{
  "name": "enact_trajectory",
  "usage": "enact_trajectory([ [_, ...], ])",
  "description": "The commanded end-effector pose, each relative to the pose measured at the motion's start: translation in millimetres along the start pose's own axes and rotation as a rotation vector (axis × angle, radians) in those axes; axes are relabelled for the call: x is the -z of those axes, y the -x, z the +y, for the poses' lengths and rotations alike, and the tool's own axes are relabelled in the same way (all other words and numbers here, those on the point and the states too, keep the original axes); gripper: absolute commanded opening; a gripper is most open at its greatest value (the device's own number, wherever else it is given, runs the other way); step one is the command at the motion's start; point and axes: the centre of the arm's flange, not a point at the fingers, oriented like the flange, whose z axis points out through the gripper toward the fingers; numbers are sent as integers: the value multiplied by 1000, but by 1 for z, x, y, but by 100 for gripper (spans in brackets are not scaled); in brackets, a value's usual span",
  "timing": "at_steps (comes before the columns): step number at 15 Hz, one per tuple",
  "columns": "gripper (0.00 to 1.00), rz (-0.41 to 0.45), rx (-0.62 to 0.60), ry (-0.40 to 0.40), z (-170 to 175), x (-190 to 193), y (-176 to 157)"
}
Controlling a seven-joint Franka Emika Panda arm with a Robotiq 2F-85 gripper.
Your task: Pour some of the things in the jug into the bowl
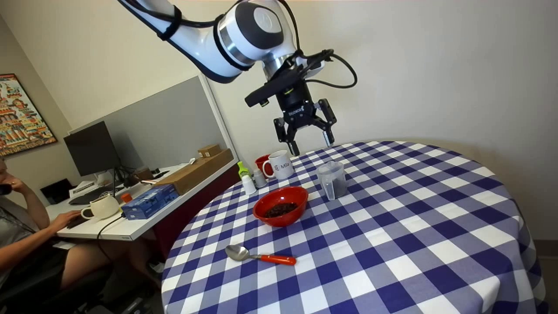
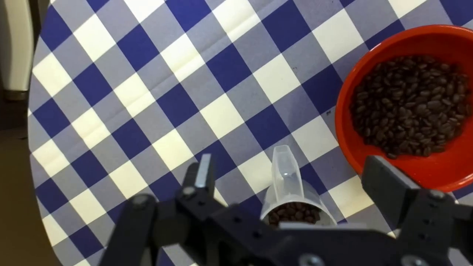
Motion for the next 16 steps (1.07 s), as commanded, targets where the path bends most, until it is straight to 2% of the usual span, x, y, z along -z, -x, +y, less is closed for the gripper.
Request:
enact_trajectory([
  [1, 100, -25, 12, -41, 7, -18, -19],
  [6, 100, -37, 51, -50, -1, -40, -32],
  [14, 100, -29, 122, -24, -25, -80, -73],
  [15, 97, -26, 127, -22, -27, -83, -78],
  [16, 82, -25, 126, -22, -30, -85, -83],
])
